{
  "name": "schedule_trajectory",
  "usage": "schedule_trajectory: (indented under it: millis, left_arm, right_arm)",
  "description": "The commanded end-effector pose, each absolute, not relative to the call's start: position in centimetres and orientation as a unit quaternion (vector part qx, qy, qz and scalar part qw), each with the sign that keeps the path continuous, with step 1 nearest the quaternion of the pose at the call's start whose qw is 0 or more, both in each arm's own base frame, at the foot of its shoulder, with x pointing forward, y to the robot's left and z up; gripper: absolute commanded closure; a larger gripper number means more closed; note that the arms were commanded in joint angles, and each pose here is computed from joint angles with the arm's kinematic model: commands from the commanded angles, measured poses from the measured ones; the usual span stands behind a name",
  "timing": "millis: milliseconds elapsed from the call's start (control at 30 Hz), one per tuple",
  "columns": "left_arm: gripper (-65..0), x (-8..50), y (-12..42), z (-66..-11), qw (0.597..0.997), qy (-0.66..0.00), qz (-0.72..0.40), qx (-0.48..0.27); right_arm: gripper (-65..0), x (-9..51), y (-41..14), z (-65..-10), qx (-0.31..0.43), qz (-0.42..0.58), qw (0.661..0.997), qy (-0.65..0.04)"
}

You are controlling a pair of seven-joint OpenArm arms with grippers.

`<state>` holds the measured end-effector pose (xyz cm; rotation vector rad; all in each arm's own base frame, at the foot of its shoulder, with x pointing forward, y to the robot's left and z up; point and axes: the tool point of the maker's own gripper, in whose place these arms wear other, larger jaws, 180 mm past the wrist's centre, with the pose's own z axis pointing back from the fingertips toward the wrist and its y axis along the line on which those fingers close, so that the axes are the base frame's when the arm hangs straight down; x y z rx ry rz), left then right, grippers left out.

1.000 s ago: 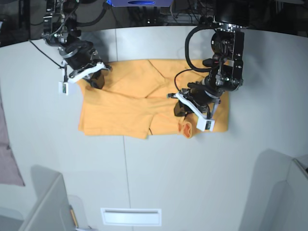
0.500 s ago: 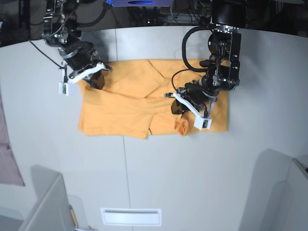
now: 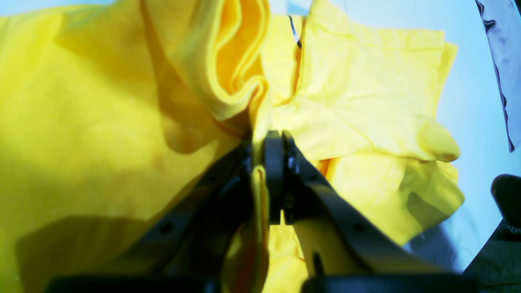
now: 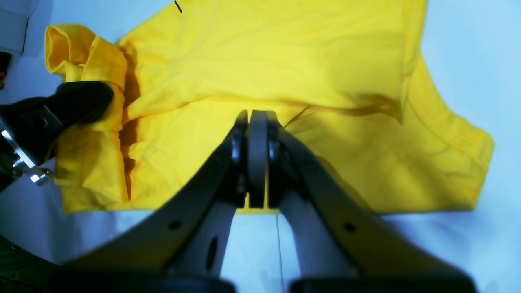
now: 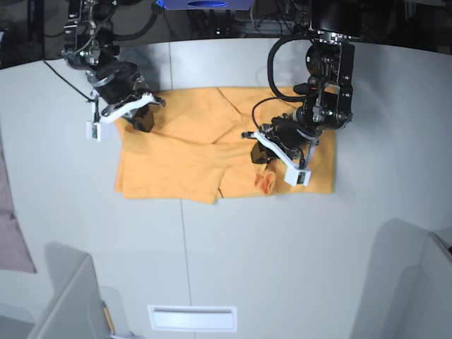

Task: Fold the T-shirt properly
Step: 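Lay the held end onto the strip's middle and open the left gripper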

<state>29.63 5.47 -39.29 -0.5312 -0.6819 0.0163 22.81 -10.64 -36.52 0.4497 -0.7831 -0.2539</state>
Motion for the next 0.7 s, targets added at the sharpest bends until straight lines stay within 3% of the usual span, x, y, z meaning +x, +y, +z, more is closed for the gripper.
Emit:
schedule_trajectory:
  millis: [0,367,433,667]
  left_arm:
    - [0.0,30.4,5.1,-38.1,0.898,-0.350,0.006,-0.267]
    - [-0.7,30.3,3.5,-37.9,0.896,-0.345,-0.017,-0.277]
    - [-6.7,30.3,3.5,-37.8,0.896,-0.346,-0.016,-0.277]
    - [-18.3,30.2,3.0,-37.8,0.895,-0.345,-0.020,-0.282]
  right_arm:
    - [0.0,23.4,-10.7,-35.6,0.221,-0.121,0.883,-0.395]
    - [0.0,23.2,-10.7,-35.7,0.220,-0.121,0.885,-0.393]
    - [0.0,23.2,-10.7,-35.7,0.220,-0.121,0.885,-0.393]
    - [0.0,23.2,-10.7,-35.7,0.220,-0.121,0.885,-0.393]
